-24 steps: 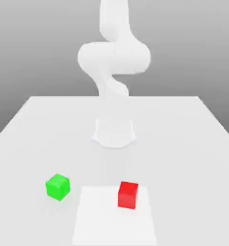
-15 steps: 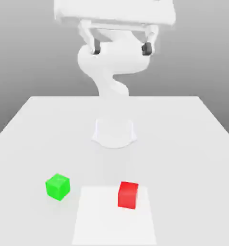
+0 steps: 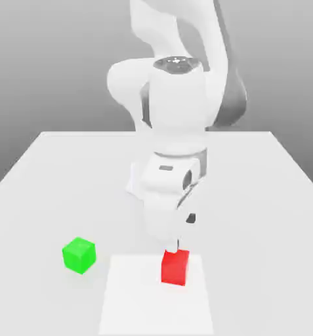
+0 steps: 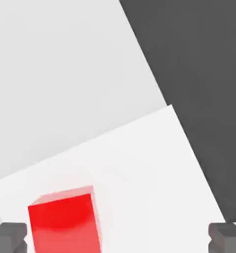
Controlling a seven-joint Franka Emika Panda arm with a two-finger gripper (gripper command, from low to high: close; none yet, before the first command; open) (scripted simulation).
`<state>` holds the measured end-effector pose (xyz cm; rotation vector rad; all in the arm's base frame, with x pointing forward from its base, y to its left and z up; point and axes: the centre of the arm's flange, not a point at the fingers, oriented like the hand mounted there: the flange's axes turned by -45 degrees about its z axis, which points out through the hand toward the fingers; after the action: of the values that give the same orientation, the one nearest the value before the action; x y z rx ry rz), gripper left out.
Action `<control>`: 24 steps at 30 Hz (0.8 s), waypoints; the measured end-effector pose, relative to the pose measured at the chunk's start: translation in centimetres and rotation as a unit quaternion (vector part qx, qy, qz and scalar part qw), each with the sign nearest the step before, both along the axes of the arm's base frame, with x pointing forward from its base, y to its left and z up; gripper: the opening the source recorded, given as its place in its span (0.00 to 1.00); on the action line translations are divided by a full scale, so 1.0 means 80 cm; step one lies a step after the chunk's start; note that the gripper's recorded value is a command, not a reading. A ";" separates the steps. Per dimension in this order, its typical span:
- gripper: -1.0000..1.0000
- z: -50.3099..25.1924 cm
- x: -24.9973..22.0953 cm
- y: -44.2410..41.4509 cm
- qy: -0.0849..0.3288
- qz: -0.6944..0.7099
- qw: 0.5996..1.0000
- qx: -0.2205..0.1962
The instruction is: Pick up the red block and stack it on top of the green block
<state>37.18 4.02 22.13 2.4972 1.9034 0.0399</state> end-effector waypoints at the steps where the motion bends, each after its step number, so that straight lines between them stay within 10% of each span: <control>1: 0.50 -0.010 -0.004 0.000 0.004 0.012 1.000 -0.004; 12: 0.50 -0.089 -0.008 -0.001 0.009 0.023 1.000 -0.008; 13: 0.00 -0.095 -0.009 -0.001 0.010 0.023 1.000 -0.008; 24: 0.00 -0.069 -0.004 -0.001 0.007 0.024 1.000 -0.008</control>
<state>36.84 3.94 16.63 2.4476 1.9622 0.0073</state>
